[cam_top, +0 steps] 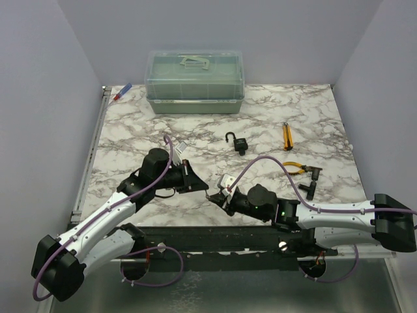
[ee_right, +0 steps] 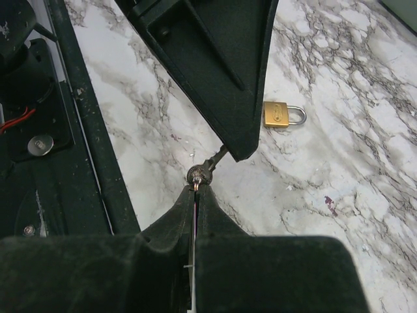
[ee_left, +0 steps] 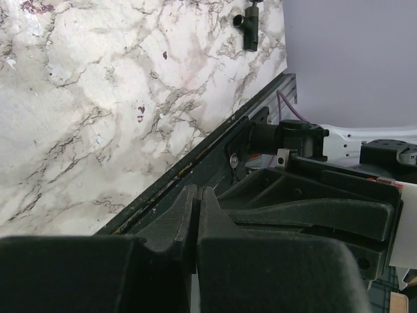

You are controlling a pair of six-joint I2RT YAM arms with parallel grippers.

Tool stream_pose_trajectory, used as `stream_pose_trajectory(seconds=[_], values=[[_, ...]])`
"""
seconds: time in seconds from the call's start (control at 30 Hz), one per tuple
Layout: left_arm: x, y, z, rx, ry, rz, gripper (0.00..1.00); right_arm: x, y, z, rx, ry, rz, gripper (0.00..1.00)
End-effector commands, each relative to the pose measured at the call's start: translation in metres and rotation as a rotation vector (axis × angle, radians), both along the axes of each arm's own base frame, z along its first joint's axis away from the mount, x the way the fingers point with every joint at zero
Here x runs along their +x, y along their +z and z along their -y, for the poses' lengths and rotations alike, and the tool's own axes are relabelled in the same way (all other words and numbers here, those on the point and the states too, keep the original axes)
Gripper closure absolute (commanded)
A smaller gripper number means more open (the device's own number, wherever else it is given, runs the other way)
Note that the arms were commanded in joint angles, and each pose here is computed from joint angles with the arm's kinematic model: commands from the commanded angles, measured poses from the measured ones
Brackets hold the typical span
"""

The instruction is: Unlock with the key

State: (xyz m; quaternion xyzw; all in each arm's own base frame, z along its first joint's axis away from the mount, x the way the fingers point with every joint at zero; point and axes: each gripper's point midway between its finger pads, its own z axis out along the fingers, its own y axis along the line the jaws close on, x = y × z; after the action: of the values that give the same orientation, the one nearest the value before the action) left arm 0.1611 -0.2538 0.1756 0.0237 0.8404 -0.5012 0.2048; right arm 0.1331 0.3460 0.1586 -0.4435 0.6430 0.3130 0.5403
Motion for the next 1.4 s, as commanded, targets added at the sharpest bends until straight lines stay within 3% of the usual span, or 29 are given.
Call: stream_pose_trajectory(seconds=[0.0, 0.1, 0.17, 0.3, 0.33, 0.53, 0.77, 1.13, 1.37], values=[[0.004, 0.0, -0.001, 0.009, 0.017, 0.027, 1.0, 0.003, 0.02, -0.003, 0.052, -0.015, 0.022, 1.0], [0.009, 0.005, -0.003, 0.014, 0.048, 0.055, 1.0, 0.004, 0.022, -0.002, 0.064, -0.029, 0.008, 0.97], [0.016, 0.011, -0.005, 0.022, 0.076, 0.081, 1.0, 0.006, 0.023, -0.001, 0.064, -0.043, -0.003, 0.86], [0.03, 0.022, -0.007, 0.037, 0.128, 0.133, 1.0, 0.004, 0.025, 0.001, 0.072, -0.05, -0.027, 0.44], [0.034, 0.025, -0.007, 0.04, 0.137, 0.148, 1.0, 0.003, 0.026, 0.002, 0.084, -0.056, -0.044, 0.39], [0.045, 0.052, -0.008, 0.038, 0.151, 0.258, 1.0, 0.012, 0.042, 0.02, 0.22, -0.168, -0.133, 0.26], [0.043, 0.083, -0.009, 0.008, 0.118, 0.376, 1.0, 0.027, 0.083, 0.034, 0.467, -0.039, -0.351, 0.26], [0.024, 0.131, -0.006, -0.074, 0.018, 0.52, 1.0, 0.01, 0.133, 0.018, 0.568, 0.271, -0.371, 0.37], [0.021, 0.141, -0.008, -0.094, 0.023, 0.555, 1.0, 0.007, 0.146, 0.012, 0.598, 0.322, -0.372, 0.41]])
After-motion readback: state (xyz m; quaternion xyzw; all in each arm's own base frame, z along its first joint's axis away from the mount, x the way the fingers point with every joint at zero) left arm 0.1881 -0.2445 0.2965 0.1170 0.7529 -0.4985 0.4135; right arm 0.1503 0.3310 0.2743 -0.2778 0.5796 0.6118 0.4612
